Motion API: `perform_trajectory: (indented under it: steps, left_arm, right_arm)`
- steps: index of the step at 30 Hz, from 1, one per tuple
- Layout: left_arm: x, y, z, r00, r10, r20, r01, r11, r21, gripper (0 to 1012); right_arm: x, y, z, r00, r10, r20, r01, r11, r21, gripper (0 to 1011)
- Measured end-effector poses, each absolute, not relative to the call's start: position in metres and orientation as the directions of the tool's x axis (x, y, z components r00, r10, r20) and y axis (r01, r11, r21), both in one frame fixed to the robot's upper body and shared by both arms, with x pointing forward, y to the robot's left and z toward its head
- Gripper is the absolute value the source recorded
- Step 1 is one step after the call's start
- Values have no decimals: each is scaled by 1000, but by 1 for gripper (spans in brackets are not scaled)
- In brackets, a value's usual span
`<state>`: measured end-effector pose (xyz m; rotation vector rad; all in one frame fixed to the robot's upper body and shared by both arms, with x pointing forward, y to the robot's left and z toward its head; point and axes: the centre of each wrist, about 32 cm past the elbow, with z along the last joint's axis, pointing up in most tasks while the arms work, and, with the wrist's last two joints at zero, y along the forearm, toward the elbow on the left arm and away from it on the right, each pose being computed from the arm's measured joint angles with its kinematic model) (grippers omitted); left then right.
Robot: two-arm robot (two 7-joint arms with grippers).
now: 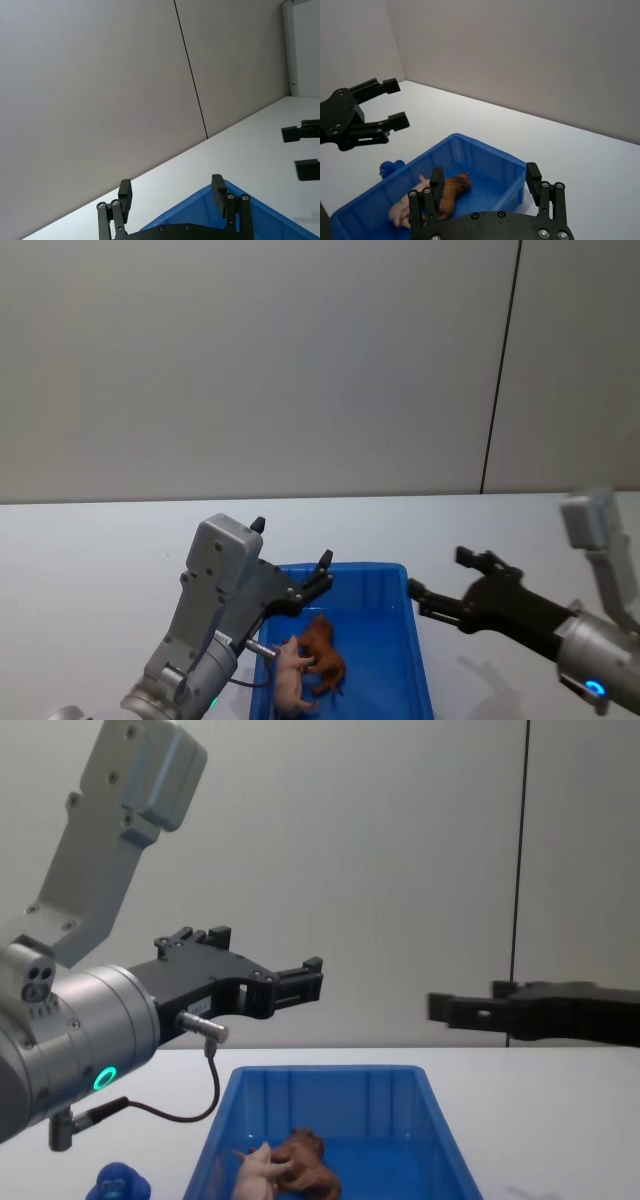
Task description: Pick up the two dolls from the table and place them into the box.
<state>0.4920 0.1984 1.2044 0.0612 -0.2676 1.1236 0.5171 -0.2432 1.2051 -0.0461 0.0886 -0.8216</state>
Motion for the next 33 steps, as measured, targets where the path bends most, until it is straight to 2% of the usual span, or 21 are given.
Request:
perform_trajectory:
  steps: [5,15,33]
  left_arm:
    - [492,198,1204,404,882,242,-897,434,-86,1002]
    - [492,198,1204,403,882,245,-897,434,-84,1001]
    - [475,214,1203,329,902,280,-935,352,-35,1001]
  right_arm:
    - [510,-262,1200,660,-750,-43,747,661,-65,1001]
    - [500,-284,1195,637,-771,-21,769,637,-54,1001]
    - [493,-297,1193,622,-783,-4,782,622,-47,1001]
